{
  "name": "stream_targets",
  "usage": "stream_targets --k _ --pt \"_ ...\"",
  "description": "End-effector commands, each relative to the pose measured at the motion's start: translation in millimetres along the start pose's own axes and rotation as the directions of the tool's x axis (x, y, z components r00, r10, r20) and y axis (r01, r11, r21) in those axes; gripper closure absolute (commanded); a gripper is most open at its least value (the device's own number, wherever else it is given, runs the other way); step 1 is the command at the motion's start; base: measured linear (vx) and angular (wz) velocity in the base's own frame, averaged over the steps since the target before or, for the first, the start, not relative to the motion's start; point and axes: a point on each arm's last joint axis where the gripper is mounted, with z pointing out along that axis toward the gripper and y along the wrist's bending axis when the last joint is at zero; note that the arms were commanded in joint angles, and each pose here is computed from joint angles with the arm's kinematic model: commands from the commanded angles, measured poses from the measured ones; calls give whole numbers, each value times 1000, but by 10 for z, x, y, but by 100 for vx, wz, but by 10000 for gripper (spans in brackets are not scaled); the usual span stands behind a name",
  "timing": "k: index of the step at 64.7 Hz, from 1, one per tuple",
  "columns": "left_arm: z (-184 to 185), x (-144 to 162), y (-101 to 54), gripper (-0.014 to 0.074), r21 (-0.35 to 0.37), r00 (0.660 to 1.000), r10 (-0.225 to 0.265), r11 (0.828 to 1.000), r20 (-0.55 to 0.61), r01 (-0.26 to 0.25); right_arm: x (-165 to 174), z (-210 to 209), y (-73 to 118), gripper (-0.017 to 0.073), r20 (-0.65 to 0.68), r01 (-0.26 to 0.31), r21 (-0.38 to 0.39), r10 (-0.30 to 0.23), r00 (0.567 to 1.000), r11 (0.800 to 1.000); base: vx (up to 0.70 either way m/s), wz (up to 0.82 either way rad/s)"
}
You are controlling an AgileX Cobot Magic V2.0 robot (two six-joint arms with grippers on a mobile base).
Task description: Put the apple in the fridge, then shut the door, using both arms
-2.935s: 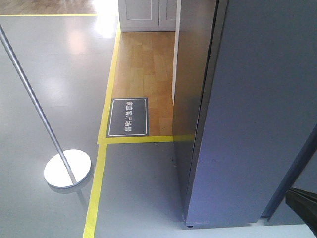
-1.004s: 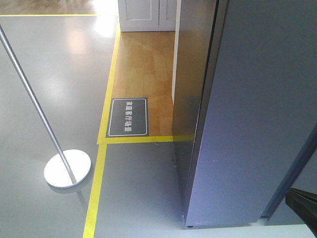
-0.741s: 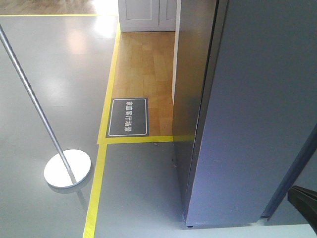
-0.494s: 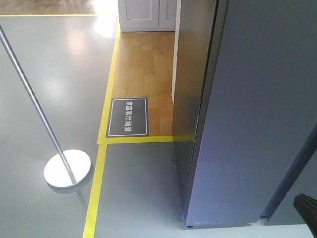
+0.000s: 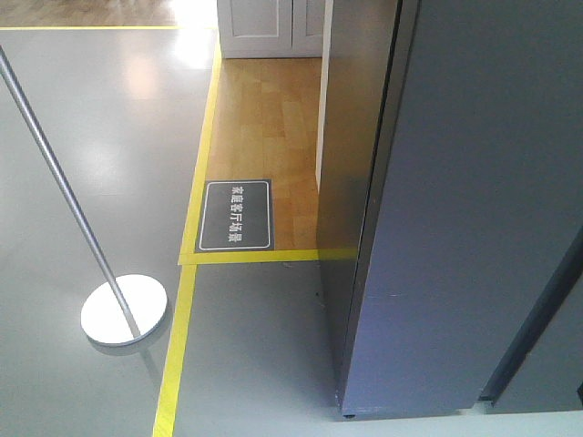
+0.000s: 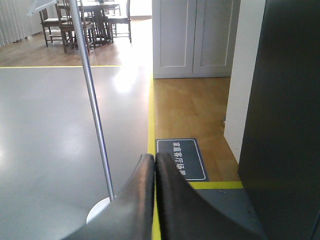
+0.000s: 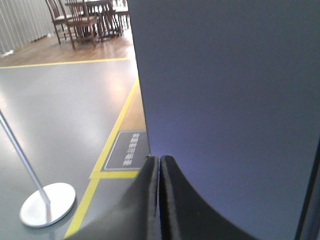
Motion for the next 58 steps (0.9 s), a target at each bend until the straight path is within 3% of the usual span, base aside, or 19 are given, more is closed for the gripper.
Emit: stream_targets --k 1,14,58 --pt "-28 -128 -10 599 10 994 -9 1000 105 8 -113 -18 6 562 123 26 4 -26 992 1000 0 0" --pt "-28 -128 -10 599 10 994 -9 1000 105 8 -198 -37 -40 562 225 -4 99 -19 974 995 0 0" --pt "-28 -128 -10 599 10 994 -9 1000 105 8 -211 -39 -37 562 237 0 96 -23 971 995 0 0"
